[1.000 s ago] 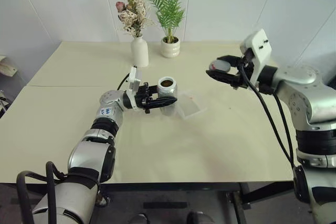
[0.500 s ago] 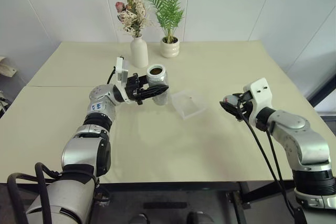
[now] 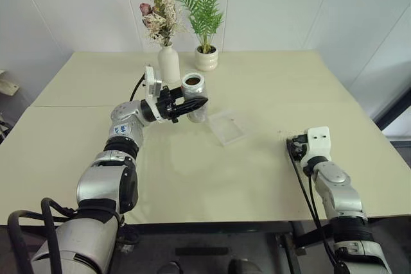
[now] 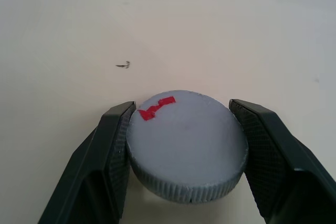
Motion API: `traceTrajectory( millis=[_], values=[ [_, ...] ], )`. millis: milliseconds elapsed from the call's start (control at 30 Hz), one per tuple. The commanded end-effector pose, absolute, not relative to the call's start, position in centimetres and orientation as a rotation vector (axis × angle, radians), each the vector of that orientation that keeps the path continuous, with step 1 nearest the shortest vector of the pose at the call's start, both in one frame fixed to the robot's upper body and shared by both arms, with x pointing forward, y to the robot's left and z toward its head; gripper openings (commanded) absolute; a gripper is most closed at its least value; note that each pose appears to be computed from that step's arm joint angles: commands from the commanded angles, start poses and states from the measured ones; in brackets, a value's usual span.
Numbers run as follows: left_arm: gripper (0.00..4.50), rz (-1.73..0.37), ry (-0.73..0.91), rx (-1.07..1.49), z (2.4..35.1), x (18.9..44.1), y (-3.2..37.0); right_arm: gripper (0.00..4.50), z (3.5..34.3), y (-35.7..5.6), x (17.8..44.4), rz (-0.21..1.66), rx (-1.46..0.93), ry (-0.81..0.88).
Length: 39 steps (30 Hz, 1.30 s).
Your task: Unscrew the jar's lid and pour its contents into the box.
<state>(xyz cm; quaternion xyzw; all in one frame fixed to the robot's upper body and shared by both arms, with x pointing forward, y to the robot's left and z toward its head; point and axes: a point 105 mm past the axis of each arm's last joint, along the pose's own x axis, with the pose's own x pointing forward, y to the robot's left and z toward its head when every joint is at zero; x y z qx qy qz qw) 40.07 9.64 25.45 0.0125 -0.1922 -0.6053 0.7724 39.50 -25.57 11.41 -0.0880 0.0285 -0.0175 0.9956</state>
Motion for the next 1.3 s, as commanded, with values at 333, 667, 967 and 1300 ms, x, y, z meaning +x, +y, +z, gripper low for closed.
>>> traceTrajectory(
  millis=[333,667,967,1300],
  values=[
    [2.18,-1.271,-0.473,0.056,27.5,40.4,9.3,4.48,12.4,-25.5,39.2,-0.039,-0.187,0.033],
    [2.18,-1.201,-0.487,0.160,28.0,41.1,8.2,4.48,16.3,-25.0,37.0,0.000,-0.267,-0.063],
    [2.18,-1.159,-0.471,0.390,27.9,41.5,5.9,4.48,22.5,-21.1,32.6,0.274,-0.290,-0.217],
    [2.18,-1.088,-0.440,0.636,27.9,42.3,3.7,4.48,24.0,-19.1,28.9,0.600,-0.338,-0.216]
  ],
)
